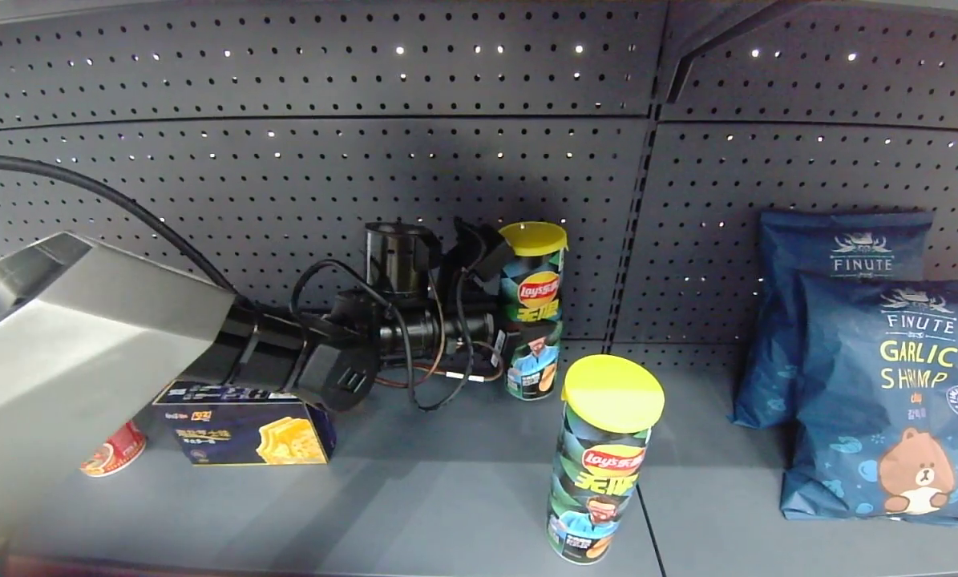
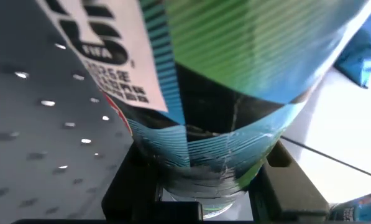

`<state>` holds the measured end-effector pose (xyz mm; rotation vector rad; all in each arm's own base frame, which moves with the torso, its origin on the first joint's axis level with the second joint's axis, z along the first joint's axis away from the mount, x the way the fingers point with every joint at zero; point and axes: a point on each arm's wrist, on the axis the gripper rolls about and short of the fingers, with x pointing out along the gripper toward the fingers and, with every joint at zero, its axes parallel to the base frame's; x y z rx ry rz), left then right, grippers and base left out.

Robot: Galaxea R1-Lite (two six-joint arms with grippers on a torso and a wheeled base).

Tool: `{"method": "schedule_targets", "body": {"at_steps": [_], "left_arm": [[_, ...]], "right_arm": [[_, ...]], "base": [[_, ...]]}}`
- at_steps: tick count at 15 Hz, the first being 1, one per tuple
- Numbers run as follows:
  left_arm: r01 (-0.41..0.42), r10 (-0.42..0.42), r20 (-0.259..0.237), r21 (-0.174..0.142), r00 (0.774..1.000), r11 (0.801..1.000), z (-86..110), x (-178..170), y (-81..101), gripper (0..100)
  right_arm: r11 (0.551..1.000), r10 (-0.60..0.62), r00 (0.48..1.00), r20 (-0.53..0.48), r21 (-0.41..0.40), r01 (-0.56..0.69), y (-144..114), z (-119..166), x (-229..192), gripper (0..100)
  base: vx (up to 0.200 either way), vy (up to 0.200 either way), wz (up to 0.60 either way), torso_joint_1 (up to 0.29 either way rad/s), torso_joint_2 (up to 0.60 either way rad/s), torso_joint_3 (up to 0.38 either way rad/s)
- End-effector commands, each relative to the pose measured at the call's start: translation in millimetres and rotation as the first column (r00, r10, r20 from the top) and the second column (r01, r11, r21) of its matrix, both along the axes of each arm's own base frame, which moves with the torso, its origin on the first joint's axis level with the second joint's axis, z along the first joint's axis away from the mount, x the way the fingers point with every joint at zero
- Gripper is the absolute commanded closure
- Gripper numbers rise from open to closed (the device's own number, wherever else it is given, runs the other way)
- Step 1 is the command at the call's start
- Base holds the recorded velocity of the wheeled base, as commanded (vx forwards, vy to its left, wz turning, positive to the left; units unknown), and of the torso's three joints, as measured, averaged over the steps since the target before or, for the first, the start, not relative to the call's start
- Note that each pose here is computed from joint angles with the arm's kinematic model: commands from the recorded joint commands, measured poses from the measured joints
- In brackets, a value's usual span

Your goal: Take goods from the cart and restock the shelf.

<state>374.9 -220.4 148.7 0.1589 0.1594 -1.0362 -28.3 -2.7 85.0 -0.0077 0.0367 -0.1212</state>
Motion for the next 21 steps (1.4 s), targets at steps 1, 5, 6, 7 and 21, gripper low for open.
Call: {"method": "schedule_targets", "body": {"at_steps": [1,5,6,7,21], "left_arm": [[0.007,-0.007,-0.019,0.01,1.0,1.0,-10.8,2.6,-4.6,100],[0.013,-0.012,-0.028,0.017,1.0,1.0,-20.3,7.5,-10.5,100],[0.014,-0.014,-0.026,0.016,1.0,1.0,-20.3,8.8,-12.1,100],[0.014,-0.013,-0.026,0.014,1.0,1.0,-20.8,10.8,-13.2,100],[0.022,-0.021,-0.037,0.03,0.999,0.999,-38.7,21.1,-23.2,100]], "right_arm": [[1.0,0.0,1.0,-0.002,-0.001,0.0,0.0,0.2,0.2,0],[1.0,-0.001,1.0,-0.002,-0.001,0.001,0.0,0.2,0.1,0],[1.0,-0.001,1.0,-0.002,-0.001,0.001,0.0,0.2,0.1,0],[1.0,-0.001,1.0,-0.002,-0.001,0.001,0.0,0.2,0.1,0],[1.0,0.003,1.0,-0.002,0.0,-0.003,0.1,0.2,0.2,0]], "base": [[0.0,0.0,0.0,0.0,0.0,0.0],[0.0,0.0,0.0,0.0,0.0,0.0],[0.0,0.0,0.0,0.0,0.0,0.0],[0.0,0.0,0.0,0.0,0.0,0.0],[0.0,0.0,0.0,0.0,0.0,0.0]]}}
